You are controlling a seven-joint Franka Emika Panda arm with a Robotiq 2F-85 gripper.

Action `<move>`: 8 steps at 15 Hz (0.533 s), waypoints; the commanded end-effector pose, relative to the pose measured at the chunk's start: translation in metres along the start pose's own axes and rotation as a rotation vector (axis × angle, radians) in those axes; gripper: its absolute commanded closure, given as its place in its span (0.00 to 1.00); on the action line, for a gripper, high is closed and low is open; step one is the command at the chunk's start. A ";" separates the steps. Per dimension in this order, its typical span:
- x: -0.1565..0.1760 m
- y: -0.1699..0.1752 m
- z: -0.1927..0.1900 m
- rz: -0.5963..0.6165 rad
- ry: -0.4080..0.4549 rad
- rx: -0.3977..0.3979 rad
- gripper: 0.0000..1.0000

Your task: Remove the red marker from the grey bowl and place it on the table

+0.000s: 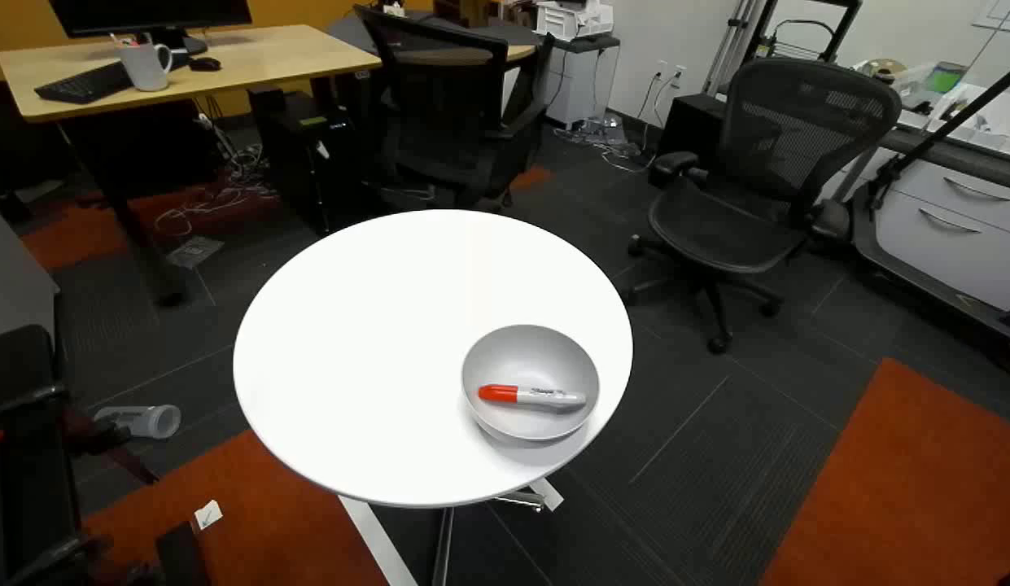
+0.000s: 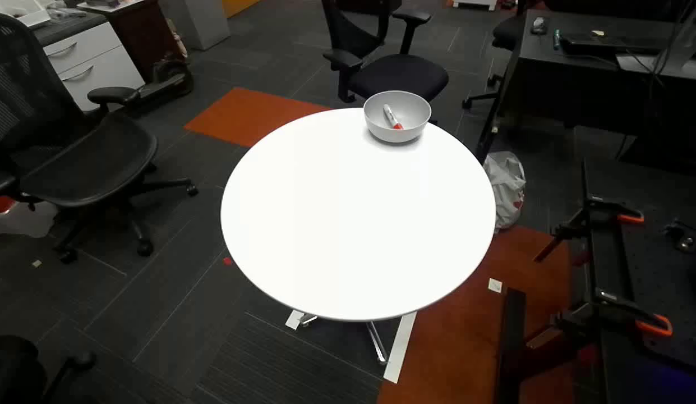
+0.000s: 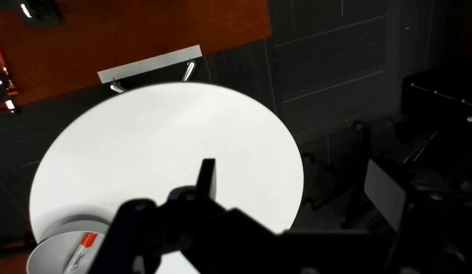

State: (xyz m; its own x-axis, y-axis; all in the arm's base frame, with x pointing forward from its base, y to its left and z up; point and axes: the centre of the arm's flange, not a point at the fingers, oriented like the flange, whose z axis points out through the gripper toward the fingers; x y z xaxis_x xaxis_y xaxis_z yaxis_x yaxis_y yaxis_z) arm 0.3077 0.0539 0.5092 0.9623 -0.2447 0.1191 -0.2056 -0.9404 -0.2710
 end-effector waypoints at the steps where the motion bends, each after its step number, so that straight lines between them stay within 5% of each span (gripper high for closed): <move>1: 0.000 0.000 0.000 0.000 0.000 0.000 0.00; 8: 0.006 -0.002 -0.003 0.006 0.025 -0.009 0.00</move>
State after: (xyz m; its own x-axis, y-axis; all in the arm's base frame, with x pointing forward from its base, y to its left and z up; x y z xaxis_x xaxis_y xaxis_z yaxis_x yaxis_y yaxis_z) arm 0.3078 0.0537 0.5092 0.9623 -0.2446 0.1192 -0.2055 -0.9404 -0.2709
